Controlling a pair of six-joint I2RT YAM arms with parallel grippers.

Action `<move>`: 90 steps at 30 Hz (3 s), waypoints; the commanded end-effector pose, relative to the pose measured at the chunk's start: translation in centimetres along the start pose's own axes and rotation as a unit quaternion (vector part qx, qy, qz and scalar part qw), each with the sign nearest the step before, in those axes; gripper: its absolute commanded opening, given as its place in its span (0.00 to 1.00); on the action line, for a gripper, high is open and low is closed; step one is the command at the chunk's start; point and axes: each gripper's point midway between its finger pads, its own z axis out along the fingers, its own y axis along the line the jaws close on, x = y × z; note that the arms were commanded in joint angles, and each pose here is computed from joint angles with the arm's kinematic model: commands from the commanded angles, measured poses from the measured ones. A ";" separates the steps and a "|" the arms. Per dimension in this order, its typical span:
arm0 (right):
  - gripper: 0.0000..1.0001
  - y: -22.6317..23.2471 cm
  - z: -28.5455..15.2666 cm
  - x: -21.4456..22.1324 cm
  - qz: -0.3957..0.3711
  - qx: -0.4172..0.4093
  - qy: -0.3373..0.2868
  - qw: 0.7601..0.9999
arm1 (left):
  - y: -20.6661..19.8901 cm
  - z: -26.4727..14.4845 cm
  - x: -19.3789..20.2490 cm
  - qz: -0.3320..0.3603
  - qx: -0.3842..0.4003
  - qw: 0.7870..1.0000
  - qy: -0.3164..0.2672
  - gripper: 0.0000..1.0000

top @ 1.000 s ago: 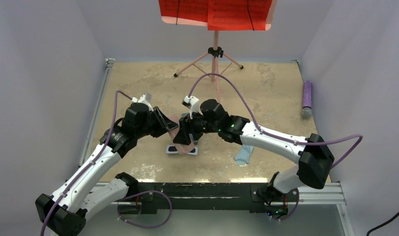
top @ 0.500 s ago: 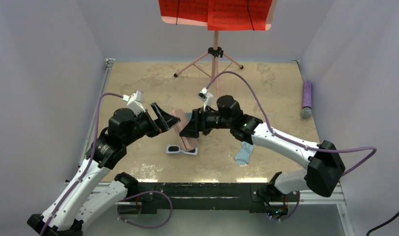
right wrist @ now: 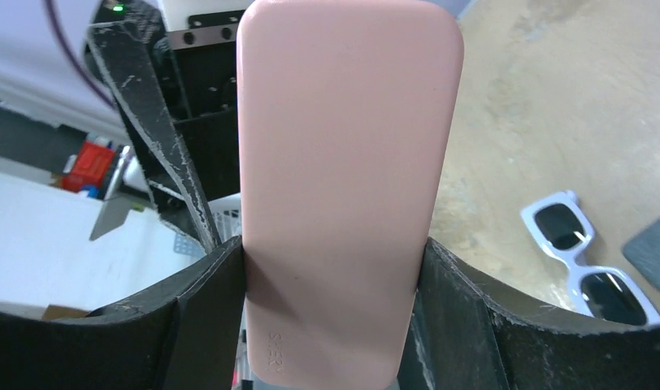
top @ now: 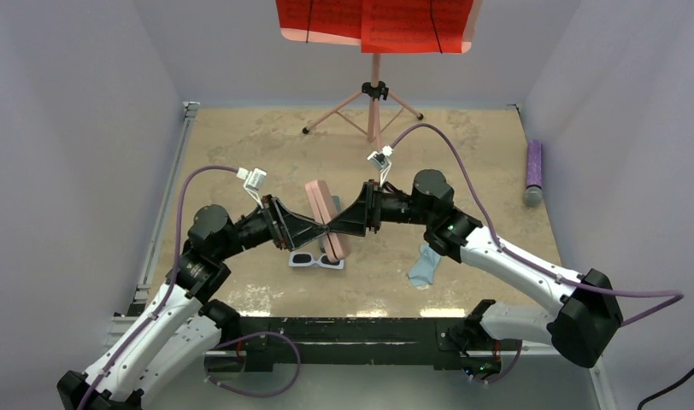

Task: Organize the sunglasses

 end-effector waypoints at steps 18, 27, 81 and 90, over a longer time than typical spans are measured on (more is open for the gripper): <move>0.00 6.7 -1.9 -2.0 -0.029 -0.121 -0.042 0.991 | -7.6 -1.1 -0.4 0.096 0.212 0.973 0.004 1.00; 0.00 7.0 -1.6 -2.3 -0.025 -0.126 -0.040 0.991 | -6.8 -0.1 -0.1 0.087 0.201 0.975 0.031 1.00; 0.00 4.9 -2.6 -2.7 -0.039 -0.080 -0.104 0.991 | -5.1 1.4 -2.9 0.036 0.209 0.975 -0.065 1.00; 0.00 4.7 -2.5 -2.5 -0.025 -0.086 -0.104 0.990 | -6.7 0.9 -2.3 0.054 0.268 0.961 -0.049 0.97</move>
